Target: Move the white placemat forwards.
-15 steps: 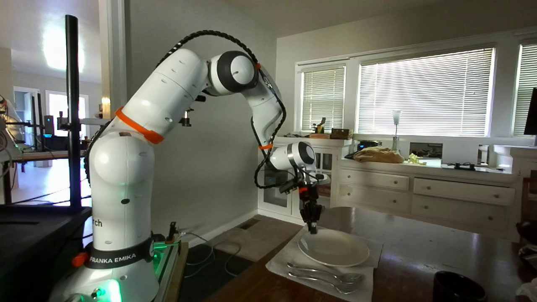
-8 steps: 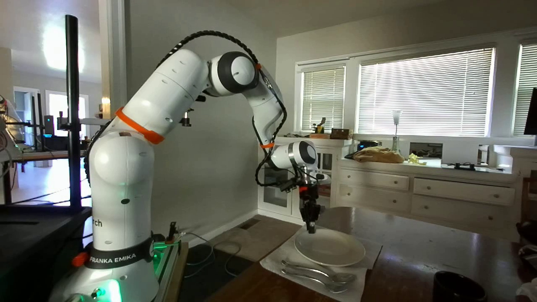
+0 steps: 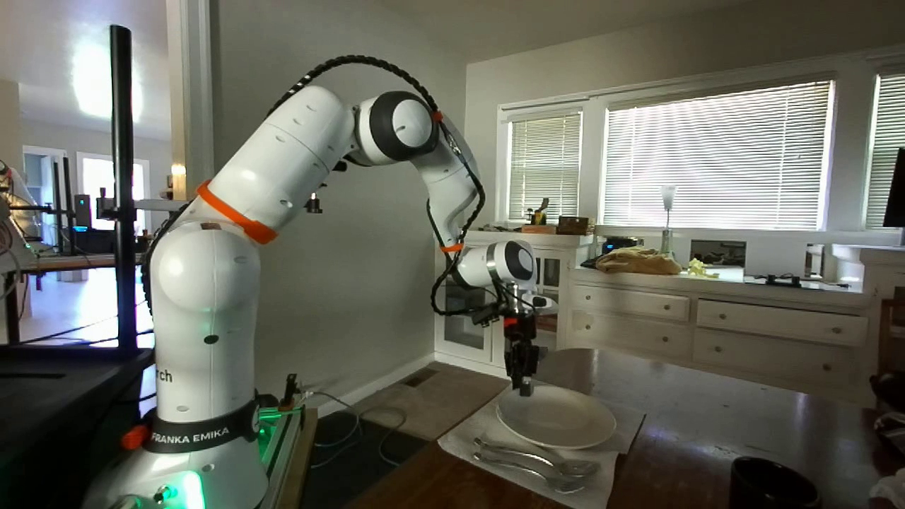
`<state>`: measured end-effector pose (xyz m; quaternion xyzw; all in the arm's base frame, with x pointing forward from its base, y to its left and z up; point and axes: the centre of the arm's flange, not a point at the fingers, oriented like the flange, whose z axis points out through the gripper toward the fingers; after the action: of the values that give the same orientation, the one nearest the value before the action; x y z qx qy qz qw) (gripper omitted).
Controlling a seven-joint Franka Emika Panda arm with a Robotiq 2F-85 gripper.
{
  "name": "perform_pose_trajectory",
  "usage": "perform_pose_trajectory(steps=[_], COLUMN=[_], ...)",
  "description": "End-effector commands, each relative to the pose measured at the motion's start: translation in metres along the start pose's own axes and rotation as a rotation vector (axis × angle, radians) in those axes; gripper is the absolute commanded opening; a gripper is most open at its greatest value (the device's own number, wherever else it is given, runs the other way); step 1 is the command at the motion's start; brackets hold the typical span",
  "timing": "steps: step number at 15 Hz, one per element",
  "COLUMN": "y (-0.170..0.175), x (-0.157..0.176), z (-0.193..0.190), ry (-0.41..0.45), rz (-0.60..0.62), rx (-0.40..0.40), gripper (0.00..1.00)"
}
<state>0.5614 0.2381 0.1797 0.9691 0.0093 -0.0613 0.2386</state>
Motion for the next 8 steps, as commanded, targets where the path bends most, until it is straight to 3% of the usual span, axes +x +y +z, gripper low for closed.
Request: perform_pose_trajectory(steps=[1, 4, 8], y=[-0.009, -0.006, 0.0], x=[0.005, 0.006, 0.005], z=[0.0, -0.009, -0.018], ry=[-0.015, -0.013, -0.027], rz=[-0.003, 0.011, 0.025], rx=[0.013, -0.001, -0.02], gripper=[0.73, 0.96, 1.0])
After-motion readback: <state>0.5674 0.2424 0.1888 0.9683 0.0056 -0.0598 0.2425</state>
